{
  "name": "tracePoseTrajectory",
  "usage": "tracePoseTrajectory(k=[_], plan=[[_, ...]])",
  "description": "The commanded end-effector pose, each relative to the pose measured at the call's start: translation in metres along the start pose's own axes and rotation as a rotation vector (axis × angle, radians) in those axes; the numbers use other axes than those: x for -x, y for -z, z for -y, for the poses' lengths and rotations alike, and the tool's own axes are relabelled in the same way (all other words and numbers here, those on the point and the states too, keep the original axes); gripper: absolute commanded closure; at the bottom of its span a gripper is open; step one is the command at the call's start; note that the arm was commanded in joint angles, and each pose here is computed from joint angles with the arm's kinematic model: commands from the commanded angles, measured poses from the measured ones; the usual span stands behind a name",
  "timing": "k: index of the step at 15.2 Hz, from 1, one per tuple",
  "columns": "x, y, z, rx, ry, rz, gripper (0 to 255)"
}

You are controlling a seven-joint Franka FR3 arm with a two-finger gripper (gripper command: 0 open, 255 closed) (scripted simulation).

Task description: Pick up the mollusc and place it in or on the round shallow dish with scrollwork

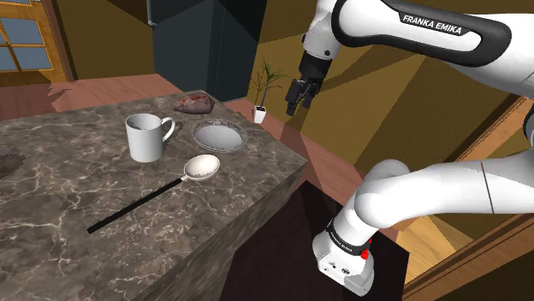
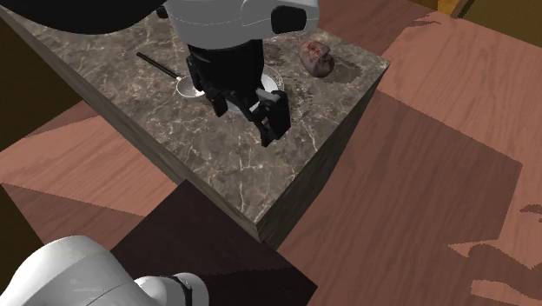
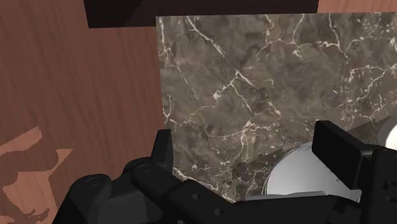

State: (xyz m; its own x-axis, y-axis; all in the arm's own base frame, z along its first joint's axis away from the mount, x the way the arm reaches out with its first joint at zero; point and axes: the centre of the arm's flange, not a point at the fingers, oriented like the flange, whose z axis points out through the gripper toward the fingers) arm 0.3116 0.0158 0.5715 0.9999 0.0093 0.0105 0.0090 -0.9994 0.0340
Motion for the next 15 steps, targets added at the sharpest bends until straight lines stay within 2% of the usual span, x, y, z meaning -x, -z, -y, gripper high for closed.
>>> tracePoseTrajectory(k=[1, 8, 15], plan=[[0.0, 0.0, 0.0, 0.0, 0.0, 0.0, 0], [-0.091, -0.022, -0.02, -0.037, 0.219, 0.013, 0], [-0.184, -0.046, -0.019, -0.073, 0.438, 0.027, 0]])
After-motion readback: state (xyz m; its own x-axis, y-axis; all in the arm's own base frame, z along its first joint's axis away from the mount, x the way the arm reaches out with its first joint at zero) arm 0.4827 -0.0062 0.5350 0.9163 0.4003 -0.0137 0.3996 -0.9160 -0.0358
